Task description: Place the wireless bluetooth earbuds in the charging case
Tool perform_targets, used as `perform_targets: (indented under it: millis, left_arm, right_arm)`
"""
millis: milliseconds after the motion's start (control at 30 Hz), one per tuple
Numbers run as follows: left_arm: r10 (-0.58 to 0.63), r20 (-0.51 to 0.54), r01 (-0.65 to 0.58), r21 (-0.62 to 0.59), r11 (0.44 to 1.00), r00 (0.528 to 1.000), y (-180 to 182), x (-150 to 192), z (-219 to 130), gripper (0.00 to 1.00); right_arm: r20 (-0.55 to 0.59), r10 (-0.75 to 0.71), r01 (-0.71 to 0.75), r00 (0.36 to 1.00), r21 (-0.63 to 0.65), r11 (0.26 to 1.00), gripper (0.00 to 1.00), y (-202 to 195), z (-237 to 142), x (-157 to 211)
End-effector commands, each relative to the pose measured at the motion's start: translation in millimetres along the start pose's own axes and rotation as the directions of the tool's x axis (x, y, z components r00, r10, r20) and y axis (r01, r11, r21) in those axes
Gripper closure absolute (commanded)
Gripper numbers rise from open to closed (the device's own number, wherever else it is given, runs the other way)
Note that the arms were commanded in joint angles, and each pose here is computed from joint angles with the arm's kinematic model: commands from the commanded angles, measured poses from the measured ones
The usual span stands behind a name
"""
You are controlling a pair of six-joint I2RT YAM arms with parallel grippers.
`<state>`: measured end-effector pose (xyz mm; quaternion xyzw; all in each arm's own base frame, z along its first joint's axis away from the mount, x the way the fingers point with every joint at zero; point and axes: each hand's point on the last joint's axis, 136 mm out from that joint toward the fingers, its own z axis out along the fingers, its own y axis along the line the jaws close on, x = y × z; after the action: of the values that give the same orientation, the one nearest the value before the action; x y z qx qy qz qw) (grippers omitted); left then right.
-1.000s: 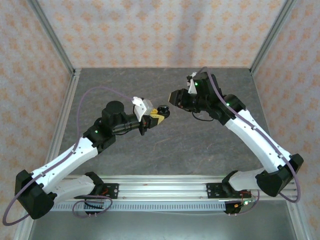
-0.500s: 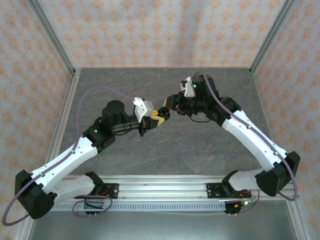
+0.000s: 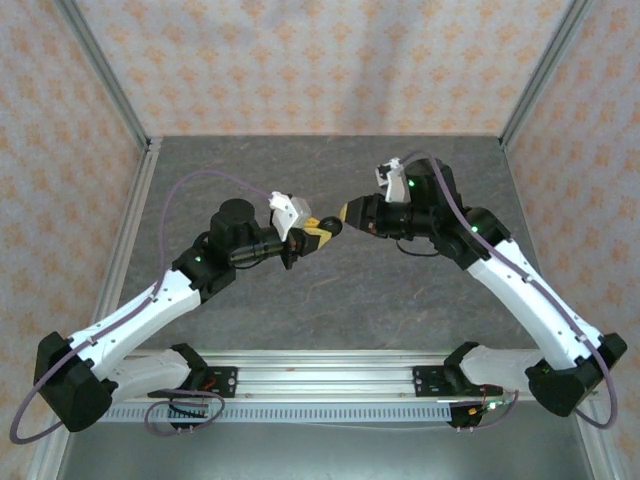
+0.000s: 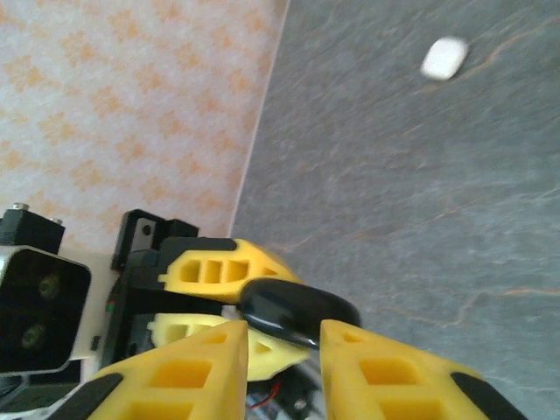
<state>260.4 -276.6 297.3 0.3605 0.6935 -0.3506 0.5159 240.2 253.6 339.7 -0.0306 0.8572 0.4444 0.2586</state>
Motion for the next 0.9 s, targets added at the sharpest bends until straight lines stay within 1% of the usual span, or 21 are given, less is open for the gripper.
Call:
perform_targets:
  millis: [0, 100, 200, 233, 333, 367, 433, 467, 567, 633, 700, 767, 867]
  left_arm:
    - [-0.042, 0.012, 0.043, -0.103, 0.994, 0.999, 22, -2, -1, 1.0]
    - [-0.151, 0.001, 0.149, -0.177, 0.973, 0.989, 46, 15, -2, 1.0]
    - [-0.28, -0.024, 0.267, -0.232, 0.935, 0.96, 70, 39, -2, 1.0]
    - [-0.318, -0.047, 0.296, -0.257, 0.92, 0.947, 76, 51, -2, 1.0]
    - [-0.404, -0.122, 0.344, -0.342, 0.875, 0.907, 91, 87, -2, 1.0]
    - [-0.445, -0.149, 0.363, -0.385, 0.849, 0.883, 96, 104, -3, 1.0]
    - [-0.539, -0.178, 0.408, -0.475, 0.78, 0.823, 107, 135, -8, 1.0]
    - [-0.581, -0.185, 0.437, -0.493, 0.752, 0.792, 108, 150, -7, 1.0]
    - [-0.657, -0.191, 0.512, -0.483, 0.71, 0.73, 101, 179, -1, 1.0]
    - [-0.69, -0.2, 0.527, -0.511, 0.679, 0.695, 101, 196, -3, 1.0]
    - [-0.707, -0.225, 0.514, -0.547, 0.661, 0.67, 102, 210, -6, 1.0]
    - [-0.713, -0.249, 0.491, -0.576, 0.653, 0.656, 103, 220, -10, 0.98]
    - [-0.72, -0.278, 0.46, -0.613, 0.643, 0.636, 105, 232, -16, 0.92]
  right_arm:
    - [0.126, -0.053, 0.031, 0.991, 0.165, 0.986, 0.66, -31, -22, -11]
    - [0.217, -0.064, -0.006, 0.974, 0.307, 0.952, 0.57, -60, -41, -18]
    - [0.305, -0.08, -0.067, 0.949, 0.445, 0.893, 0.48, -91, -64, -20]
    - [0.329, -0.092, -0.084, 0.94, 0.482, 0.872, 0.44, -101, -71, -19]
    - [0.389, -0.116, -0.123, 0.914, 0.538, 0.834, 0.34, -122, -87, -15]
    - [0.407, -0.123, -0.134, 0.905, 0.548, 0.826, 0.31, -128, -90, -13]
    - [0.425, -0.133, -0.147, 0.895, 0.564, 0.812, 0.28, -140, -93, -7]
    - [0.432, -0.138, -0.155, 0.891, 0.575, 0.803, 0.26, -147, -93, -4]
    - [0.433, -0.15, -0.171, 0.889, 0.616, 0.769, 0.2, -166, -92, 4]
    - [0.426, -0.16, -0.176, 0.891, 0.647, 0.742, 0.15, -179, -89, 7]
    - [0.418, -0.169, -0.178, 0.893, 0.672, 0.719, 0.12, -190, -85, 11]
    - [0.408, -0.174, -0.181, 0.896, 0.695, 0.696, 0.06, -201, -80, 13]
    - [0.399, -0.179, -0.192, 0.899, 0.727, 0.659, 0.01, -217, -76, 15]
